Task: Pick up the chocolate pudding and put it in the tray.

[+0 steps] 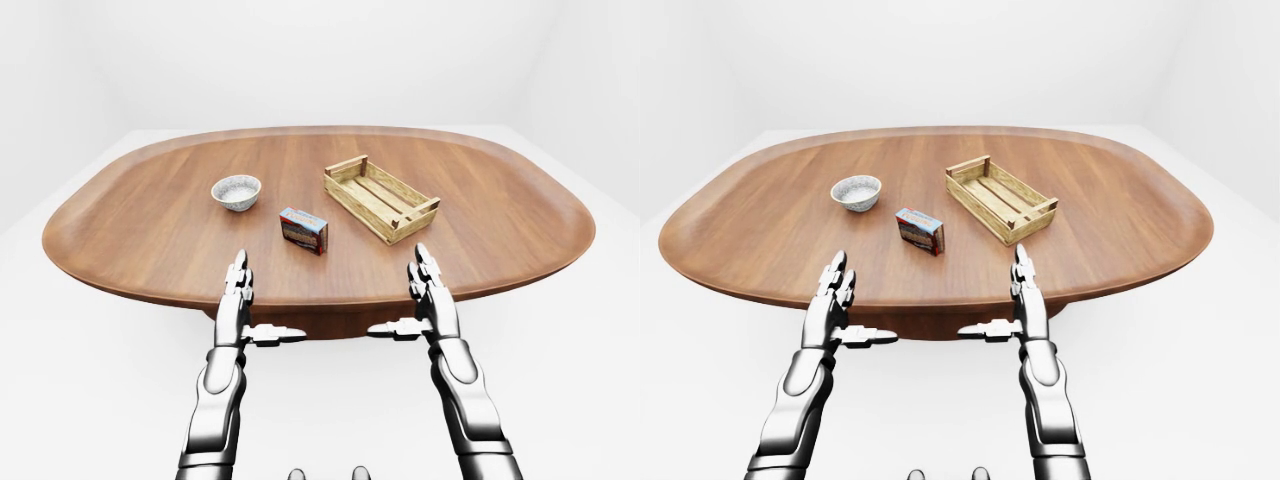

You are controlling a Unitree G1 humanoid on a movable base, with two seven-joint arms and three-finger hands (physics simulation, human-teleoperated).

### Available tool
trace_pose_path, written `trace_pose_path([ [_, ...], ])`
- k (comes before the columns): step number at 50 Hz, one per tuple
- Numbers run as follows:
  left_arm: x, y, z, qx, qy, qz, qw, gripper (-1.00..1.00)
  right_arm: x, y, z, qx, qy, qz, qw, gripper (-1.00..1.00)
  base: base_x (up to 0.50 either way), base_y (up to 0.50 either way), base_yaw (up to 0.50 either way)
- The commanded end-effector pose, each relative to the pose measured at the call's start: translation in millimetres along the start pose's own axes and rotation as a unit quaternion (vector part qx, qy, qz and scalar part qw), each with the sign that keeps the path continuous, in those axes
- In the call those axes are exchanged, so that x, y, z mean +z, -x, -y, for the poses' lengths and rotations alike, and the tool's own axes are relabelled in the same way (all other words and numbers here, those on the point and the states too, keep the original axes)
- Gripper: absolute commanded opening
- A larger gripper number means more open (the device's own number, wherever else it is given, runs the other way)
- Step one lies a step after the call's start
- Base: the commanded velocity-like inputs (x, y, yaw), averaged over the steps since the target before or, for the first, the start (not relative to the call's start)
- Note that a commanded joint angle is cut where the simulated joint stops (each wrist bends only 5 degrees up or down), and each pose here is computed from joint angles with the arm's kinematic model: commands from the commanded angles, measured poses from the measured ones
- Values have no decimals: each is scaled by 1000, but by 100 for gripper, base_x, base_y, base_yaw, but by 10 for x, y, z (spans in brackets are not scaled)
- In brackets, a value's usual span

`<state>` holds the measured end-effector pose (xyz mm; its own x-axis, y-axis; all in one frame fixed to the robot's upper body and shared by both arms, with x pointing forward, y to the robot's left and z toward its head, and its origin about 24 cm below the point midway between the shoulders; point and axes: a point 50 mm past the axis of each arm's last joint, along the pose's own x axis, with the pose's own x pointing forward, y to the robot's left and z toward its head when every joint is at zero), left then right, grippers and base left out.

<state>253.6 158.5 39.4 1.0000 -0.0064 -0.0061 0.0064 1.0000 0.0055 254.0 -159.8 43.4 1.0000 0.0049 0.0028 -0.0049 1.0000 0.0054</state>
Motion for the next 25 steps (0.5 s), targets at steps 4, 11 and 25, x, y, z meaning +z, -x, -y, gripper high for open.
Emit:
trace_pose_path([
  [4, -1, -2, 2, 0, 0, 1, 1000, 100, 13, 2, 1, 0, 3, 3, 1000, 100, 0, 0, 0],
  [11, 50, 20, 1, -1, 1, 17, 1000, 100, 65, 18, -15, 0, 18, 16, 1000, 100, 0, 0, 0],
  [25, 538, 132, -106, 34, 61, 144, 987, 100, 389, 125, -13, -21, 94, 106, 990, 100, 0, 0, 0],
])
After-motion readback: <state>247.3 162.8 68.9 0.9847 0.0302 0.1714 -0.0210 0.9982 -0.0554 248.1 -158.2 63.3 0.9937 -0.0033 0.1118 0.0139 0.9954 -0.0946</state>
